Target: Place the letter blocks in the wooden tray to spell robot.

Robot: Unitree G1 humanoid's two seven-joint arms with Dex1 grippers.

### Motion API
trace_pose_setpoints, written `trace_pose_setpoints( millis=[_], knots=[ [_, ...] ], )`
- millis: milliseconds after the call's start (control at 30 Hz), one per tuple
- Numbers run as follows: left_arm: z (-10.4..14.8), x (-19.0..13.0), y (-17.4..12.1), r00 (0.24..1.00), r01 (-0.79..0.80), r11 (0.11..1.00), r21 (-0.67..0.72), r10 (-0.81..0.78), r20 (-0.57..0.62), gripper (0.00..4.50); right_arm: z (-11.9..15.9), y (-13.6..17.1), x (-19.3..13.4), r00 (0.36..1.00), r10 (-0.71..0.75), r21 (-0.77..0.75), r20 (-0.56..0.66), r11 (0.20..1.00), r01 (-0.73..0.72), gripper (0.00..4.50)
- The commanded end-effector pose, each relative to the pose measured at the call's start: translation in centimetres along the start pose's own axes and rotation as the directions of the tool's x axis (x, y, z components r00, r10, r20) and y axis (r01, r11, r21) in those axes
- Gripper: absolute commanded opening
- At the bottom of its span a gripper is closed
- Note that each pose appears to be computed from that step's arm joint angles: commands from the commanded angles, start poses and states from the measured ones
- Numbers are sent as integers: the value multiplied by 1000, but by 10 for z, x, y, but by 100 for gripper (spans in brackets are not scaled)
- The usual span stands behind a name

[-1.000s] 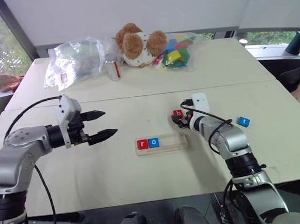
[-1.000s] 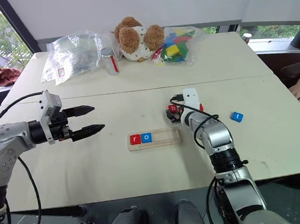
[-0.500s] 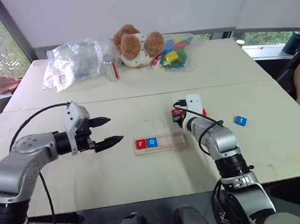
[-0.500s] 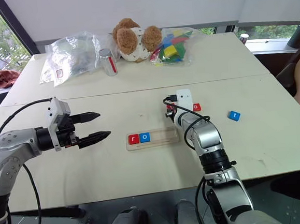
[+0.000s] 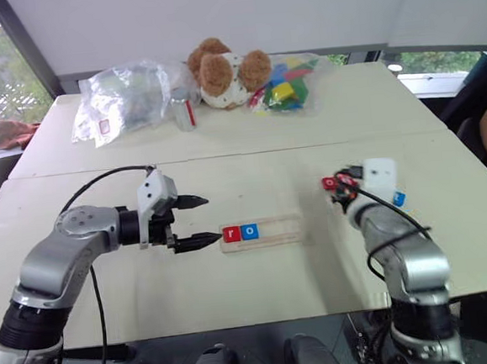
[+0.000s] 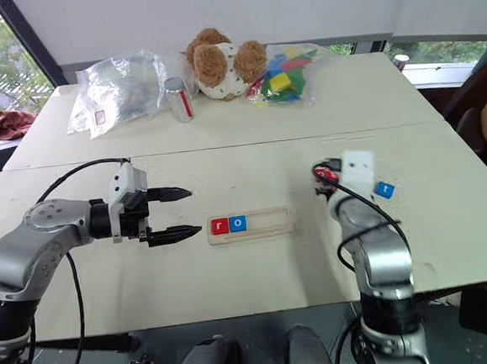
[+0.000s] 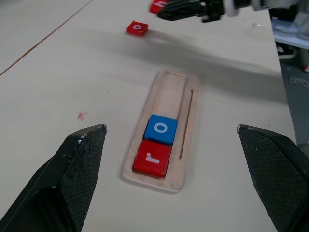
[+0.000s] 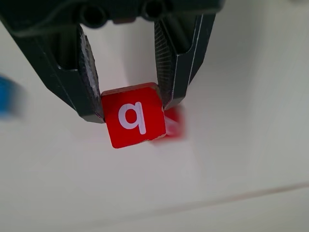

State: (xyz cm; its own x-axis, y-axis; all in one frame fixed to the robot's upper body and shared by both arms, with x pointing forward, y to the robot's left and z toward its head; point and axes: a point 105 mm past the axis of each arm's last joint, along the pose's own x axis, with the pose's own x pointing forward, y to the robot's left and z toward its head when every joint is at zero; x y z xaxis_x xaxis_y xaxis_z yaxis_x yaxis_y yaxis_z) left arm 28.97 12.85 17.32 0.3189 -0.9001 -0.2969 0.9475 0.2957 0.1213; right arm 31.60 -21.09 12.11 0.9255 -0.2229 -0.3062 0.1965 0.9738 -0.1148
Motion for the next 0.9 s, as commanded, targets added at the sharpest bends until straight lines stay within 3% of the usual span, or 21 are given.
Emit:
trace_pose_setpoints(
  millis=[33,167,400,600,667,733,800,900],
  knots=[
    [6,5,2,999,31,999,39,-31,11,450,-5,4,-20,999,-23,70,-21,997,25,115],
    [6,12,5,999,51,998,44,-52,12,450,-25,15,-21,994,-20,130,-105,991,33,115],
    [1,15,7,998,56,998,41,-56,6,450,-36,22,-8,986,-35,183,-161,981,64,115],
    [-3,12,5,999,46,998,34,-46,-6,450,-41,19,-9,980,-39,168,-195,983,73,416],
    [-3,11,4,999,44,998,35,-44,-6,450,-34,15,-10,984,-45,141,-173,987,70,443],
    [-1,6,5,999,37,999,31,-37,-4,450,6,3,-13,998,-59,169,30,984,53,443],
    [0,2,7,999,33,999,29,-33,-4,450,38,-1,-18,973,-3,125,232,992,-26,443],
    [-3,-1,8,999,41,999,29,-40,-32,450,50,5,-21,916,210,-47,343,977,-207,443]
  ],
)
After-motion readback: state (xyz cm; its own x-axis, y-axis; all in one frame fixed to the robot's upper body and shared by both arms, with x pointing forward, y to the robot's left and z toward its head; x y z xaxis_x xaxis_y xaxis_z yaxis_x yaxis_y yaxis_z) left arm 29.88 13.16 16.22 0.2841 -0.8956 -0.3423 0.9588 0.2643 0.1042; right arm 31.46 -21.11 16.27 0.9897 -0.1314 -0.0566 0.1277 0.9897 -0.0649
